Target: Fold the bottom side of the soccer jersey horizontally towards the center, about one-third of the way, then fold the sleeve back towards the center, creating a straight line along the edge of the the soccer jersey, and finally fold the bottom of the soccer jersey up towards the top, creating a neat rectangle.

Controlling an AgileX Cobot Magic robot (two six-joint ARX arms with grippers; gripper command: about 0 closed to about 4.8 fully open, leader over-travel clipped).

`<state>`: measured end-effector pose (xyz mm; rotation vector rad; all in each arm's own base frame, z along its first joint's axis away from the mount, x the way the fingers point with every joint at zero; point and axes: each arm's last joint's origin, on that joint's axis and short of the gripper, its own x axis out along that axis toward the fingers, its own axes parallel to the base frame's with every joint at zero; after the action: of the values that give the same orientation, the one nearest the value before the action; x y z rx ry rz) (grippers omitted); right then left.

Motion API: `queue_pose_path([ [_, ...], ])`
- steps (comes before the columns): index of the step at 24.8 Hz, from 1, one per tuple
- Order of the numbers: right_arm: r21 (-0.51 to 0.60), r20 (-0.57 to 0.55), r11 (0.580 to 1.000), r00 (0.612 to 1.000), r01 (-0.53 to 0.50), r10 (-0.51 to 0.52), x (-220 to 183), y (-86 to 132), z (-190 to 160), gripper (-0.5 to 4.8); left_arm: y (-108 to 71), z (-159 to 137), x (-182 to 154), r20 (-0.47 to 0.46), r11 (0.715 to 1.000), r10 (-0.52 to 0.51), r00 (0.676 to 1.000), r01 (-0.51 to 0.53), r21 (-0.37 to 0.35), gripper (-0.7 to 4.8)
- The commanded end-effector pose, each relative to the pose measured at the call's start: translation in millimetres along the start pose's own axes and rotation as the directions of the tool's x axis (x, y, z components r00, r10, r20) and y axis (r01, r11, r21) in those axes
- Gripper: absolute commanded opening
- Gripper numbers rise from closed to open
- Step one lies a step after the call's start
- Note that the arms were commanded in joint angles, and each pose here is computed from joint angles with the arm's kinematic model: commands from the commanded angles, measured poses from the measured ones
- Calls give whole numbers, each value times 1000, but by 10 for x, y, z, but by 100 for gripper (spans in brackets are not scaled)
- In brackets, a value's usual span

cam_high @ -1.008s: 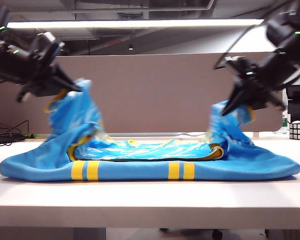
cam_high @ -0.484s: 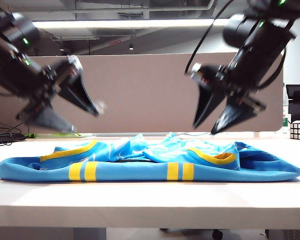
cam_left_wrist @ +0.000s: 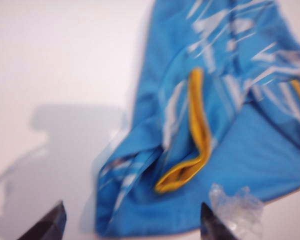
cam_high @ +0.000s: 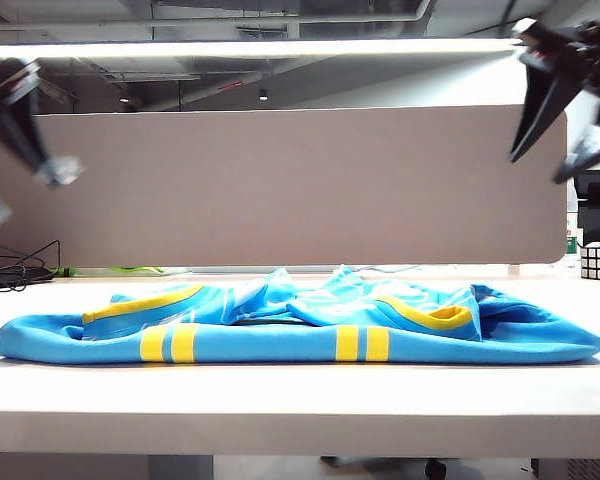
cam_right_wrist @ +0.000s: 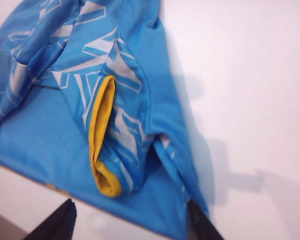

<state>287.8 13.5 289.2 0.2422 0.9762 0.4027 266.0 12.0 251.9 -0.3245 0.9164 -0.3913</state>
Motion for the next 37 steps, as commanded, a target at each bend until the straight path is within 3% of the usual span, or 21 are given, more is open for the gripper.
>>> queue_pose_path([
  [1,110,-10,990,996,-84,85,61,-162,-147,285,124,-135,15,-35,998,5,999,-7,-61,334],
  [8,300,-6,938,982,-176,186,365,-487,-594,329,269,-466,202,-87,993,-3,996,-7,-120,335],
  [10,363,-16,917,983,-166,184,543,-571,-856,329,329,-624,331,-100,985,-27,995,10,-172,335],
  [17,419,-62,898,982,-138,180,765,-659,-1203,328,404,-780,499,-148,972,-111,983,76,-223,335],
  [21,435,-62,890,981,-138,182,864,-681,-1234,328,443,-820,611,-151,958,-151,977,108,-265,334],
  [33,433,-59,889,979,-150,194,1078,-588,-1197,326,379,-825,923,-168,962,-176,970,133,-239,331],
  [34,428,-64,894,983,-130,173,1086,-580,-1199,322,396,-831,956,-170,961,-175,970,131,-242,288],
  [35,430,-66,896,986,-113,156,1086,-585,-1200,290,401,-837,983,-172,962,-173,970,129,-240,196],
  [37,427,-66,899,988,-99,140,1088,-589,-1199,206,409,-839,998,-168,963,-170,971,128,-235,114],
])
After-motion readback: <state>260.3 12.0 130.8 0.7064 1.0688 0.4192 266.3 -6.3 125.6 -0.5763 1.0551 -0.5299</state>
